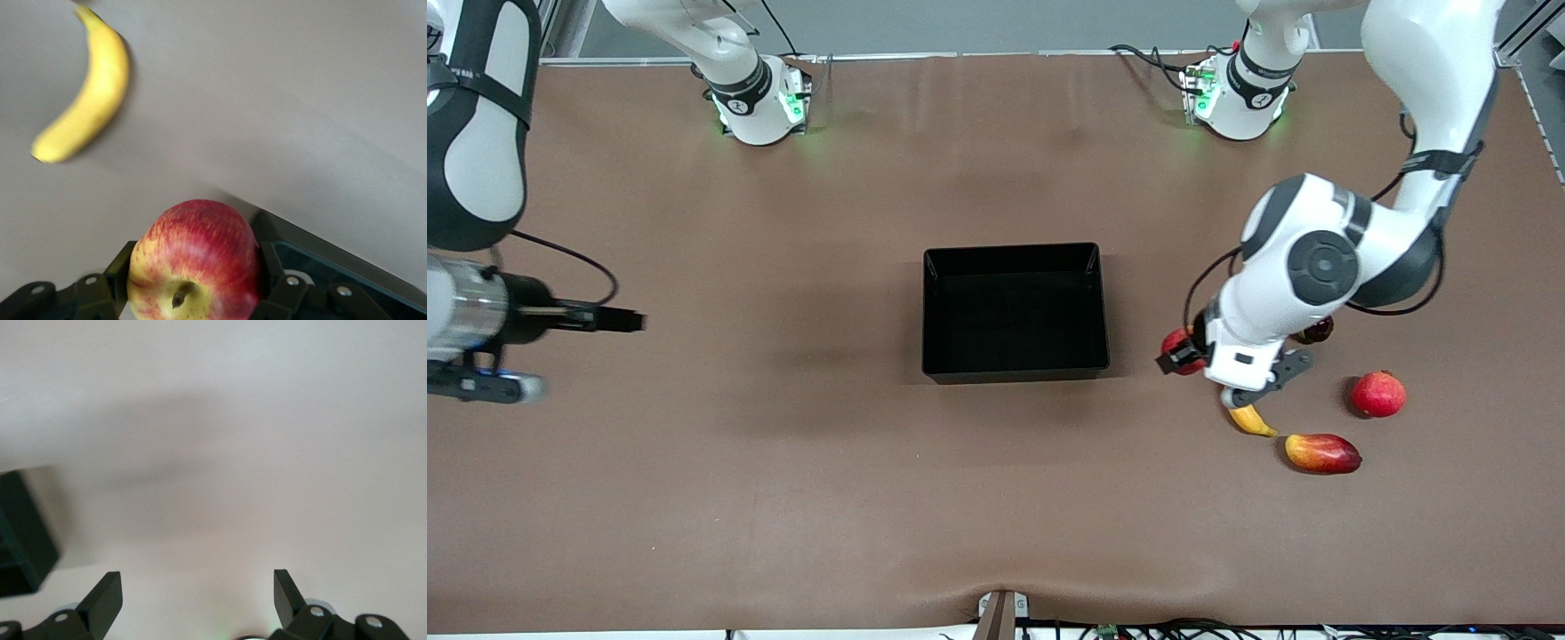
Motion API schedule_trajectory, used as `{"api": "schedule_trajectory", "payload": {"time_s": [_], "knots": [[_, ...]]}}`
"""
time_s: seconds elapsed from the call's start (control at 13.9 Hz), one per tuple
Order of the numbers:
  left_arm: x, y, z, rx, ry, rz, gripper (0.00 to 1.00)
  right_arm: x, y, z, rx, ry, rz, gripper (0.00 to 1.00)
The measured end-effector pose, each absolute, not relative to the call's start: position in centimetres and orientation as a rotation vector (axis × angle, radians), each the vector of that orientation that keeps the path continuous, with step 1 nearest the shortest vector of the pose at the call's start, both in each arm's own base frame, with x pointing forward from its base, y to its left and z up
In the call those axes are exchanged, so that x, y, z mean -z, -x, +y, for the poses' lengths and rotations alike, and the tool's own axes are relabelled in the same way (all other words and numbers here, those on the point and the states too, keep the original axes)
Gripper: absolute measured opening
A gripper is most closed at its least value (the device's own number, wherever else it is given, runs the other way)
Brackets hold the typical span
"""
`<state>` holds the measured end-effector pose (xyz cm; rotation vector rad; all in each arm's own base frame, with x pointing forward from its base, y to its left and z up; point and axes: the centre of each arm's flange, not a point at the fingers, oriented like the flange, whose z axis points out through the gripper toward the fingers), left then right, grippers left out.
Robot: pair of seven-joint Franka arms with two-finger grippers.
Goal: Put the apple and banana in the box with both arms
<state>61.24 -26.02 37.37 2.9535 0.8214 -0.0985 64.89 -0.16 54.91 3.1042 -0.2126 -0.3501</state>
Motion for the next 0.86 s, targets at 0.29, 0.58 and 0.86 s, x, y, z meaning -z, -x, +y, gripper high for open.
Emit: {"api": "schedule_trajectory", "payload": {"time_s": [0.29,0.58,0.86], "knots": [[-35.4,-60.5,-30.1,0.093,-2.879,0.908,0.76,-62.8,-60.9,-1.7,0.195,-3.118,-0.221,1.0],[-33.6,-59.9,-32.3,0.097,-2.865,0.888,0.76,-66.2,-55.1,-4.5,0.166,-3.114,-0.25,1.0],[-32.5,-59.4,-33.7,0.093,-2.874,0.851,0.76,-65.5,-51.7,-6.3,0.173,-3.146,-0.269,1.0]]}}
